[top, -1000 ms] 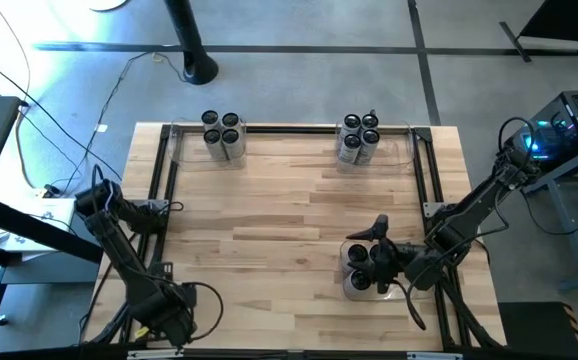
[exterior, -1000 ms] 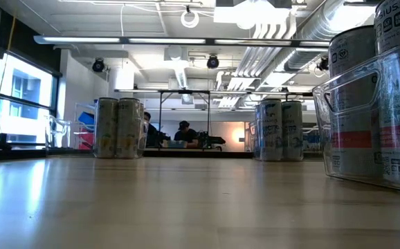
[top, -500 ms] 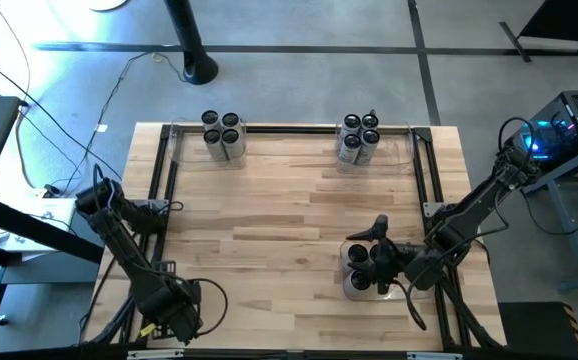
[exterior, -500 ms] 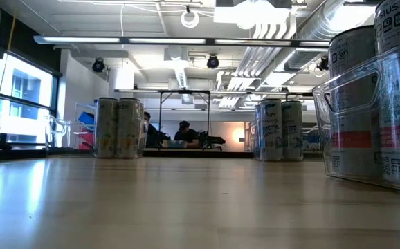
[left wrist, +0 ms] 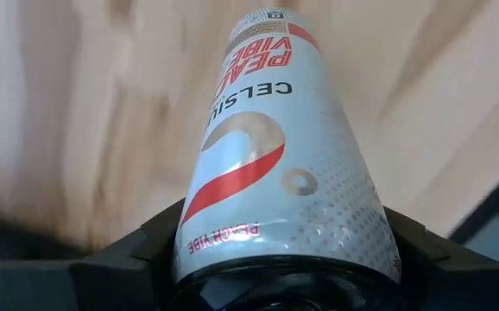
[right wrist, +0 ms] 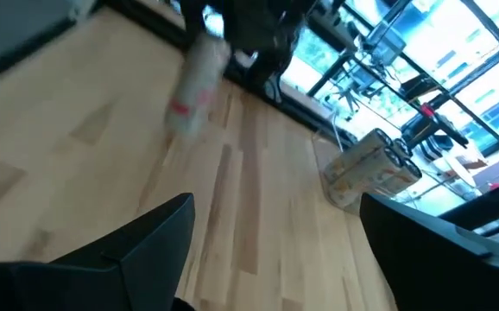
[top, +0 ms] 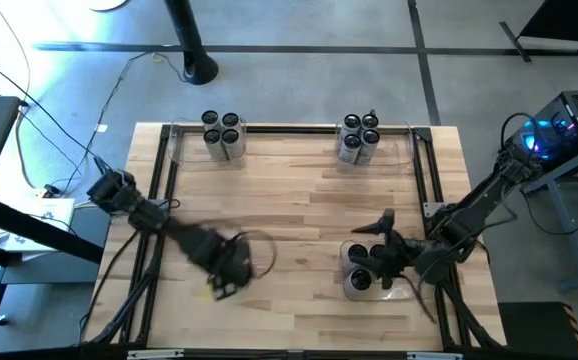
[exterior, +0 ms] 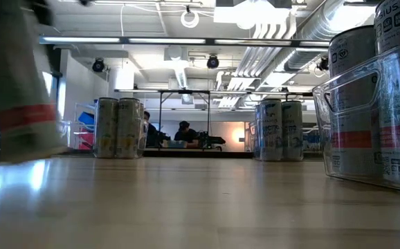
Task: Sort soda cans
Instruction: Put the white-pink soda can into the bottom right transparent bin
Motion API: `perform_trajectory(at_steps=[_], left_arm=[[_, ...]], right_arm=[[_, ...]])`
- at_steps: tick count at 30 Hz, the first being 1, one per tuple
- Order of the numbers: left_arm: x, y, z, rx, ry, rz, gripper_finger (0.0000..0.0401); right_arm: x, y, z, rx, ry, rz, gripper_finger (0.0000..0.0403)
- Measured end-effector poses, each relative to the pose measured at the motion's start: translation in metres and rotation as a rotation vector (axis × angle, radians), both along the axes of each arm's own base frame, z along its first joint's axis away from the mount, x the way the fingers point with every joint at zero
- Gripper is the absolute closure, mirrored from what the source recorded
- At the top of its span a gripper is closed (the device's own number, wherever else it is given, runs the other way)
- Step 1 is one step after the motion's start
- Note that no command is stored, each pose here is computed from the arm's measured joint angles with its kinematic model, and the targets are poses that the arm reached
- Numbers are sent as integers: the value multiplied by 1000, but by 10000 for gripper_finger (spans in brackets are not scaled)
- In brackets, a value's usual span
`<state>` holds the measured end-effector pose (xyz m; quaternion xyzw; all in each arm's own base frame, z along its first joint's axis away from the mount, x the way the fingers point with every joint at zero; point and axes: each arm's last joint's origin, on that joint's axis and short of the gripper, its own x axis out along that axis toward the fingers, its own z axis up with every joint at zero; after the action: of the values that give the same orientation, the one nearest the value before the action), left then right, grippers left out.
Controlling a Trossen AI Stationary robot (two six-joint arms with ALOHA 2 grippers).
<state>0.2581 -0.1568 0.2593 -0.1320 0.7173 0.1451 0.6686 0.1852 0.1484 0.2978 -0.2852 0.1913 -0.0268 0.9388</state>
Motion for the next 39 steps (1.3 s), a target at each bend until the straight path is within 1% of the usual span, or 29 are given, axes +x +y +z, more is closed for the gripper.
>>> perform_trajectory(at_steps=[3, 6, 10, 15, 17, 22, 23, 26, 28, 33, 39], left_arm=[[24, 25, 4, -2, -104, -79, 163], [41, 53, 11, 17, -162, -110, 163], [61, 86, 19, 72, -199, -107, 163], [95, 111, 16, 83, -164, -113, 163], [109, 116, 12, 85, -119, -146, 163], [138, 117, 2, 87, 59, -302, 163], [144, 116, 0, 89, 61, -322, 163], [163, 113, -3, 67, -2, -364, 163], [171, 112, -6, 56, 0, -389, 160], [180, 111, -11, 56, -6, -431, 147], [181, 111, -11, 56, -11, -433, 144]], right_arm=[[-11, -4, 11, 53, -39, 11, 77], [-24, -7, 19, 107, -57, 31, 77], [-36, -8, 22, 171, -54, 46, 77], [-41, -6, 19, 224, -32, 40, 77], [-41, -6, 18, 241, -28, 29, 77], [-42, -7, 16, 269, -18, 7, 77], [-42, -7, 16, 270, -17, 5, 77], [-42, -7, 16, 272, -18, 4, 77], [-42, -7, 16, 272, -18, 4, 77], [-42, -7, 16, 273, -18, 4, 77], [-42, -7, 16, 272, -18, 4, 77]])
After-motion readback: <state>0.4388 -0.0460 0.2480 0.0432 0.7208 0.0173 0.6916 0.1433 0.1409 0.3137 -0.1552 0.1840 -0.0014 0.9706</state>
